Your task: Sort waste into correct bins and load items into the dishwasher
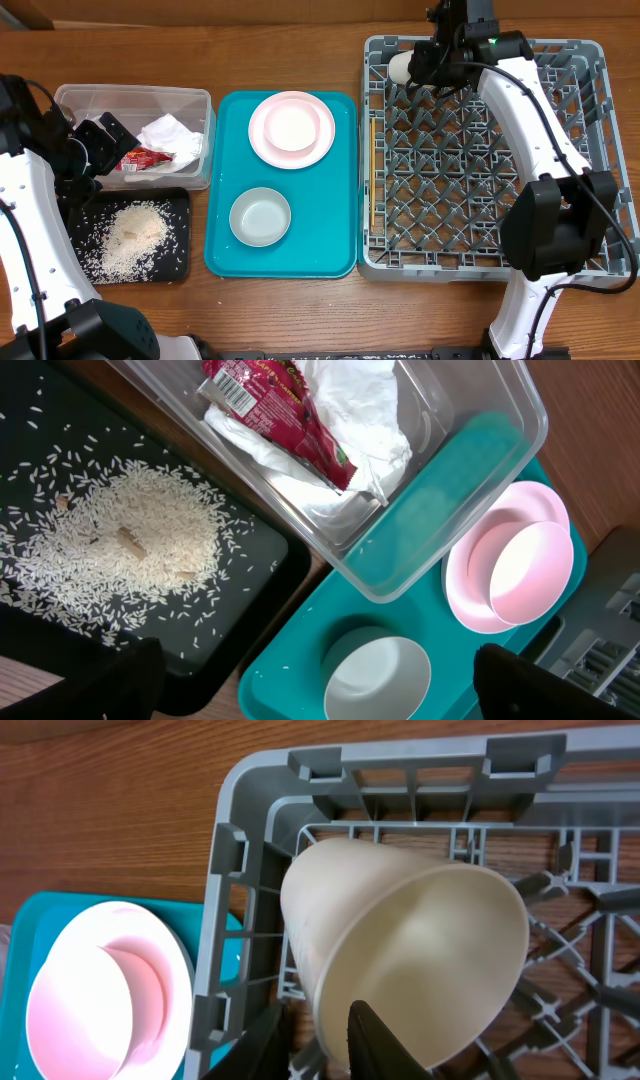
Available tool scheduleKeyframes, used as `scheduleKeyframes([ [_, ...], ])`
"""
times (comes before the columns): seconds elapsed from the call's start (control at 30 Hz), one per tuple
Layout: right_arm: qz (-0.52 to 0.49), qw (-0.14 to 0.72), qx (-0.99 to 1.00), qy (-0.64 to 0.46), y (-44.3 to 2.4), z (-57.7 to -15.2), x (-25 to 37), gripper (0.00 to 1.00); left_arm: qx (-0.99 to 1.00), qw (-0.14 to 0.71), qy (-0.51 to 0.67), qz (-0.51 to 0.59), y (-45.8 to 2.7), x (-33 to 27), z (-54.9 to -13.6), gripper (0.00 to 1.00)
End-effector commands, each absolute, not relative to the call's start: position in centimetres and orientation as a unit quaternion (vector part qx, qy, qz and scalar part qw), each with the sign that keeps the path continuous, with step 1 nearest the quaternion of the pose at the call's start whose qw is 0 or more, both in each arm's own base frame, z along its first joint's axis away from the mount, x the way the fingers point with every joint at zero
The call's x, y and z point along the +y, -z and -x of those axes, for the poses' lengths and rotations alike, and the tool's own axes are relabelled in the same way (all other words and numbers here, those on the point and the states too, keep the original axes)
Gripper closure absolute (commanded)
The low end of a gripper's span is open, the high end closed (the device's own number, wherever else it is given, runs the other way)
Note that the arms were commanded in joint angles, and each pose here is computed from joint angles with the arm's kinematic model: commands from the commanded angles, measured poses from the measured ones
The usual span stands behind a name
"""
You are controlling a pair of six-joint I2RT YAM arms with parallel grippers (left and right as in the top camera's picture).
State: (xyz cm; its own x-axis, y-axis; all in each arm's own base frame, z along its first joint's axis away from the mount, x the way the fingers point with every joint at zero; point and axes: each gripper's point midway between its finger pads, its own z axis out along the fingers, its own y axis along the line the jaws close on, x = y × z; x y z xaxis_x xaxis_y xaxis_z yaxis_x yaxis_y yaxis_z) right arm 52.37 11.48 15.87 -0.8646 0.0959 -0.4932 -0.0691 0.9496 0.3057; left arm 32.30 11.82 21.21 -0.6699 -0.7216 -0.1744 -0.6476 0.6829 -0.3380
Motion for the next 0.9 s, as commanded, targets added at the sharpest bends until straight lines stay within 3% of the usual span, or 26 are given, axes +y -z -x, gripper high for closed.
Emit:
scheduleKeyframes([
  [0.0,-0.005,0.255,0.954,-0.159,-14.7,-52.3,11.5,0.78,0.901,0.164,0.122,0.382,-22.1,12.2,-32.5,0.0],
  [0.4,-0.006,0.256,0.953,-0.16,-14.6,-52.3,11.4,0.84,0.901,0.164,0.122,0.382,-22.1,12.2,-32.5,0.0],
  [0.5,-0.005,0.26,0.952,-0.16,-14.9,-52.4,11.5,0.96,0.901,0.164,0.122,0.382,-22.1,12.1,-32.5,0.0],
  [0.57,-0.004,0.262,0.951,-0.163,-15.4,-52.4,11.6,0.96,0.901,0.164,0.122,0.382,-22.1,12.2,-32.5,0.0],
  [0.87,0.041,0.295,0.917,-0.267,-22.8,-50.5,14.8,0.96,0.901,0.164,0.122,0.382,-22.1,12.2,-32.5,0.0],
])
